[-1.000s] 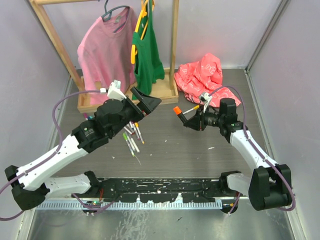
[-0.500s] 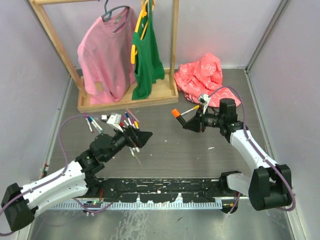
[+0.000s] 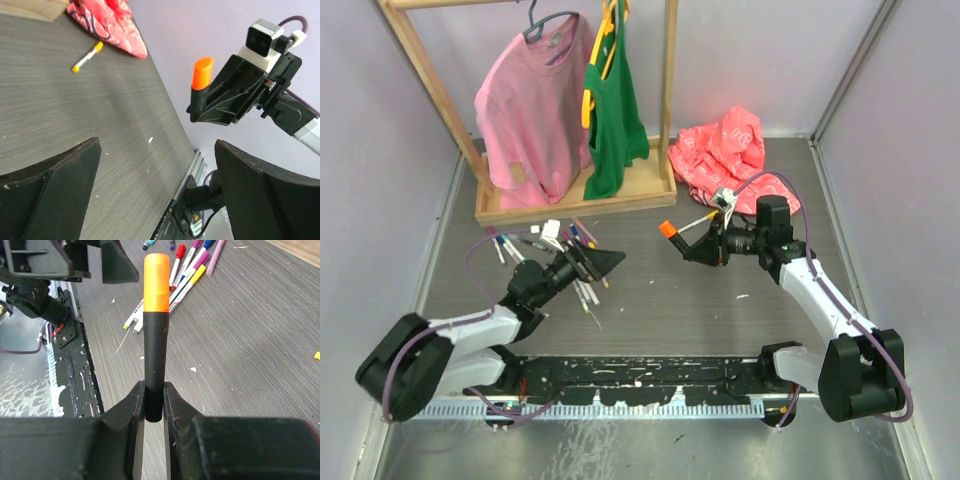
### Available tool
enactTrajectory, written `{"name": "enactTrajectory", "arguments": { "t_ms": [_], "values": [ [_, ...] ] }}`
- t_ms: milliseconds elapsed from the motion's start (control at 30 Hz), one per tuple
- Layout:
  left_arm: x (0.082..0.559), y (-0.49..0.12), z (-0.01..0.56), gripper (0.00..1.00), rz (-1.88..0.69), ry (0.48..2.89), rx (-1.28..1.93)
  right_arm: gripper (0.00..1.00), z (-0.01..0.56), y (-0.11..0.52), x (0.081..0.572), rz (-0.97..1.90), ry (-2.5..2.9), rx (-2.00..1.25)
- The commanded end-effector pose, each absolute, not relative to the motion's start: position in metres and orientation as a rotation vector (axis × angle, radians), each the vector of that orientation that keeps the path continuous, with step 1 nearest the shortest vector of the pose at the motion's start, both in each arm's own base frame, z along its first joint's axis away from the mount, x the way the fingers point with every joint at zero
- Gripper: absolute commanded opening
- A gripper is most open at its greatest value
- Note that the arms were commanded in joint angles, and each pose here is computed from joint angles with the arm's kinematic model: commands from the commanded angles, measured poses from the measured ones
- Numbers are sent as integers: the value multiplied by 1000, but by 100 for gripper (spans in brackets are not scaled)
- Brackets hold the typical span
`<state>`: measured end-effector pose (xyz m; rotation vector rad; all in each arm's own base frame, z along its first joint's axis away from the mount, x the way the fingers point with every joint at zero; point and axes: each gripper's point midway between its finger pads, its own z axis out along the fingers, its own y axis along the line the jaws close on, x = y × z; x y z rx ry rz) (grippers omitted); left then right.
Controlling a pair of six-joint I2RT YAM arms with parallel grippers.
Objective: Open the pen caps
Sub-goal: Open the pen cap from the pen.
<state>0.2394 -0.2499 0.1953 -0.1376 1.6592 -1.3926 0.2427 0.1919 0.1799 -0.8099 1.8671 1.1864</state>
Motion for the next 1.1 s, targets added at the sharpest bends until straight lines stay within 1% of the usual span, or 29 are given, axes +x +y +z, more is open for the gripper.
{"name": "enactTrajectory", "arguments": {
  "t_ms": [0, 133, 333, 667, 933, 967, 1067],
  "values": [
    [238, -262, 250, 98, -1636, 1440, -56, 1, 203, 196, 247, 1174, 1775, -869],
    [258, -272, 236, 98, -1714, 1498, -94, 1, 204, 197, 246, 1190, 1773, -873],
    [270, -279, 240, 98, -1703, 1487, -65, 1, 207, 198, 244, 1211, 1770, -872],
    [270, -286, 260, 98, -1704, 1426, -4, 1, 218, 203, 234, 1310, 1731, -884],
    [258, -322, 278, 99, -1707, 1358, 86, 1, 221, 207, 226, 1390, 1704, -894],
    [259, -326, 279, 98, -1706, 1354, 81, 1, 221, 208, 225, 1397, 1703, -895],
    [263, -337, 279, 89, -1717, 1357, 84, 1, 220, 209, 223, 1408, 1698, -904]
  ]
}}
